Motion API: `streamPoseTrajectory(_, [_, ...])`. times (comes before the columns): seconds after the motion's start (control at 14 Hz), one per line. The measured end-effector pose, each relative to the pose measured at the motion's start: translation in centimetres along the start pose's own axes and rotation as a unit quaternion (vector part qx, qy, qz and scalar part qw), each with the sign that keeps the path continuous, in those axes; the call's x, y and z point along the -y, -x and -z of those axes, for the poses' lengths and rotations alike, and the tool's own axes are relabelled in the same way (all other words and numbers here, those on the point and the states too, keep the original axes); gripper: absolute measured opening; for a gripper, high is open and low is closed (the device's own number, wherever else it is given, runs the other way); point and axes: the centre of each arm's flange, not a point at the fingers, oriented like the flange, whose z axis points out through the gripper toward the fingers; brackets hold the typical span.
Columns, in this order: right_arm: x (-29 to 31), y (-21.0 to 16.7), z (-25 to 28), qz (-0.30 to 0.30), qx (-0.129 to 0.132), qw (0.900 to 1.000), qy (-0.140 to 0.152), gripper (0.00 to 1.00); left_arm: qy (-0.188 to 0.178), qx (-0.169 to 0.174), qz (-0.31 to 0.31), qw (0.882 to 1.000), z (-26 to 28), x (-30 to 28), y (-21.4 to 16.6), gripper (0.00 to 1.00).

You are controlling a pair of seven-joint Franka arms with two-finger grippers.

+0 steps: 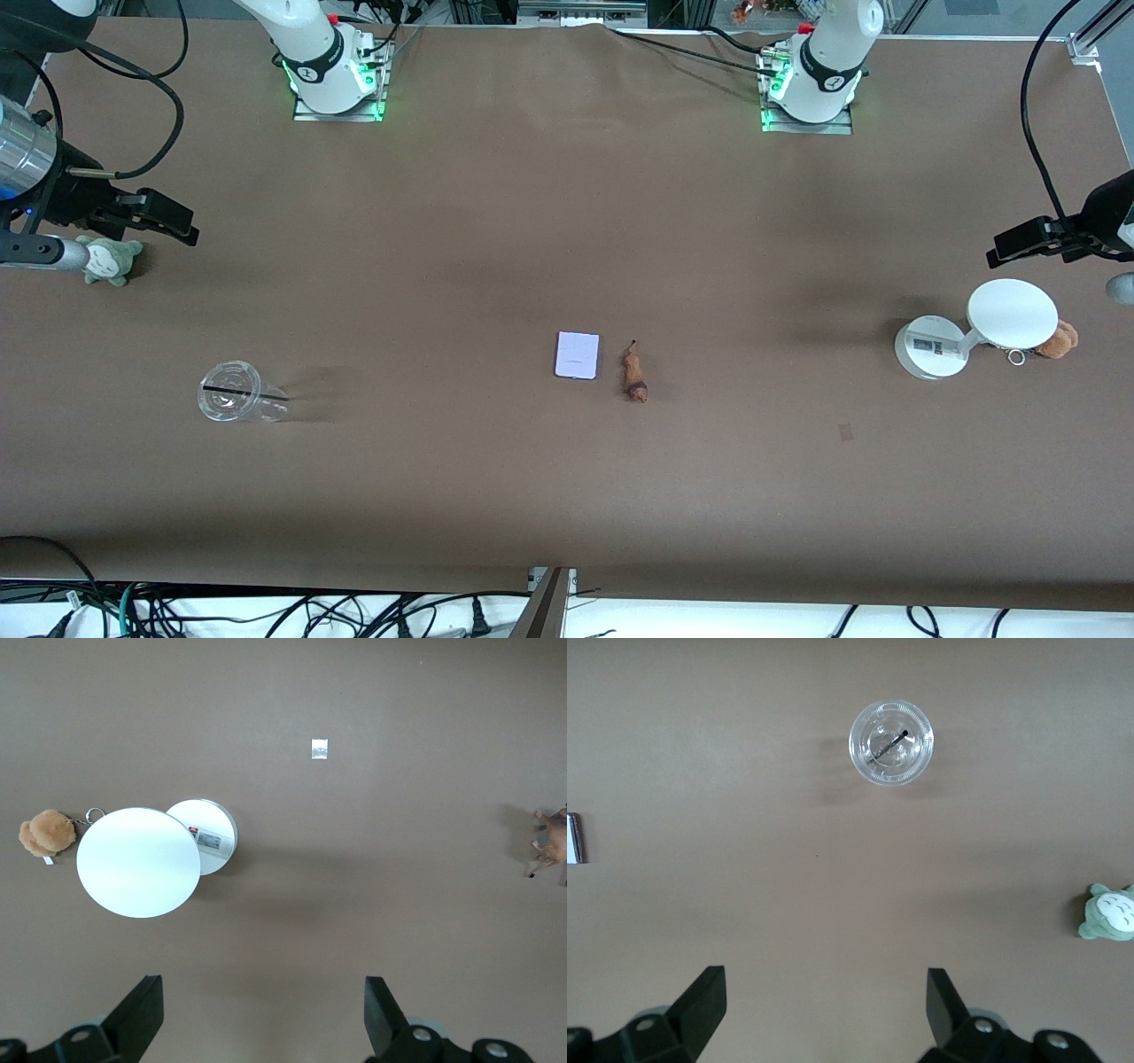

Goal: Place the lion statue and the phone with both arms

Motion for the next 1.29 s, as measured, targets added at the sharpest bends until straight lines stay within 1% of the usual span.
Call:
streamPoseTrajectory(0.71, [0.0,0.0,0.0,0.000,0.000,1.000,0.000,1.00,0.000,0.000,-0.003,1.000,0.0,-0.2,0.0,1.00])
streamPoseTrajectory(1.29, [0.0,0.0,0.0,0.000,0.000,1.000,0.000,1.00,0.003,0.010,-0.011,1.000,-1.2,-1.3,-0.6,1.00])
